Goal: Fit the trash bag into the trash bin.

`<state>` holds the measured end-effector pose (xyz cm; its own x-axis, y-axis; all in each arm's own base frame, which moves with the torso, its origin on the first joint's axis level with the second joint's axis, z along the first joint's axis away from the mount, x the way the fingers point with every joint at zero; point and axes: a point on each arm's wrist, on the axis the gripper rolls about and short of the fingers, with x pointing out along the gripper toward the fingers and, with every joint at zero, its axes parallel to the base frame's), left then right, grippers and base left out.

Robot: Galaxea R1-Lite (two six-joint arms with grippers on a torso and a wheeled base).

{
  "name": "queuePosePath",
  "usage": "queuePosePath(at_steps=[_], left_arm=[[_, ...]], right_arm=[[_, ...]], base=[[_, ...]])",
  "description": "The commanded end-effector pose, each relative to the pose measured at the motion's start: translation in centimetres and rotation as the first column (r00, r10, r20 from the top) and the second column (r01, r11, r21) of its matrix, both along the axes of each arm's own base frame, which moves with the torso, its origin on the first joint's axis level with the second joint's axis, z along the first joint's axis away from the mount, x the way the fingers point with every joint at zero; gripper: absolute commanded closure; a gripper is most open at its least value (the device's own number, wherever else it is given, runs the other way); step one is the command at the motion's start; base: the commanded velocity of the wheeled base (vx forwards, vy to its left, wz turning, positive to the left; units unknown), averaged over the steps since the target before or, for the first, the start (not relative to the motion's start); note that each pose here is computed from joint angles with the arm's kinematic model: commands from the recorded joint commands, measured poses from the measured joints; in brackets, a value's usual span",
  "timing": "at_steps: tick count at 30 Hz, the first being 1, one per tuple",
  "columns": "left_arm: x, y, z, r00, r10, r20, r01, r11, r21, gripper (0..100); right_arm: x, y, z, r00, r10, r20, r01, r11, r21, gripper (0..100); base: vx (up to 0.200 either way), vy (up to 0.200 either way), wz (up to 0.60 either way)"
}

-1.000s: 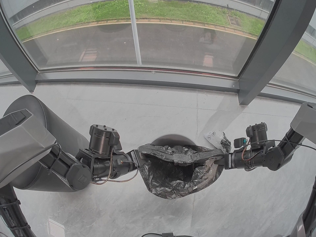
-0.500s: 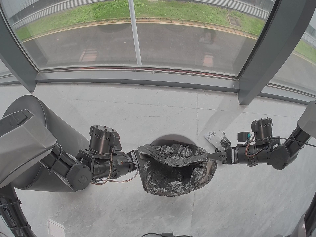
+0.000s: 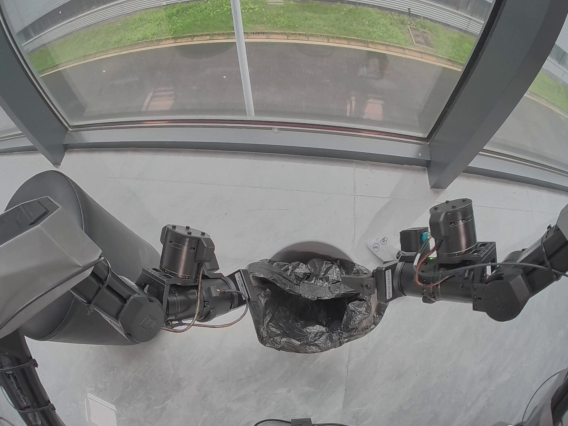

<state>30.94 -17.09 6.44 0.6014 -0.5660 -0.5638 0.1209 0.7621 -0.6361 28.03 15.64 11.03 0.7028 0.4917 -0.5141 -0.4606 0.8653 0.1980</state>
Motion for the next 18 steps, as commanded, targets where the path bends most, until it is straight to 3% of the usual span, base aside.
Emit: queuePosePath(at_steps=[1, 7, 13, 18], left_arm=[[-0.1, -0.1, 0.1, 1.000, -0.004, 0.004, 0.004, 1.000, -0.001, 100], [-0.2, -0.1, 0.0, 1.000, -0.001, 0.002, 0.001, 1.000, 0.005, 100], [-0.2, -0.1, 0.0, 1.000, -0.001, 0.002, 0.001, 1.000, 0.005, 100], [-0.2, -0.1, 0.1, 1.000, -0.003, 0.003, 0.003, 1.000, 0.004, 100]], right_arm=[[-1.1, 6.3, -3.8, 0.993, 0.053, 0.110, -0.019, 0.958, -0.286, 0], [-0.7, 8.2, -6.6, 0.959, 0.182, 0.217, -0.061, 0.880, -0.471, 0], [-0.9, 9.8, -8.2, 0.937, 0.263, 0.228, -0.107, 0.841, -0.531, 0], [-0.1, 10.4, -9.0, 0.938, 0.253, 0.235, -0.086, 0.831, -0.550, 0]], base=[[0.000, 0.000, 0.00], [0.000, 0.000, 0.00], [0.000, 0.000, 0.00], [0.000, 0.000, 0.00]])
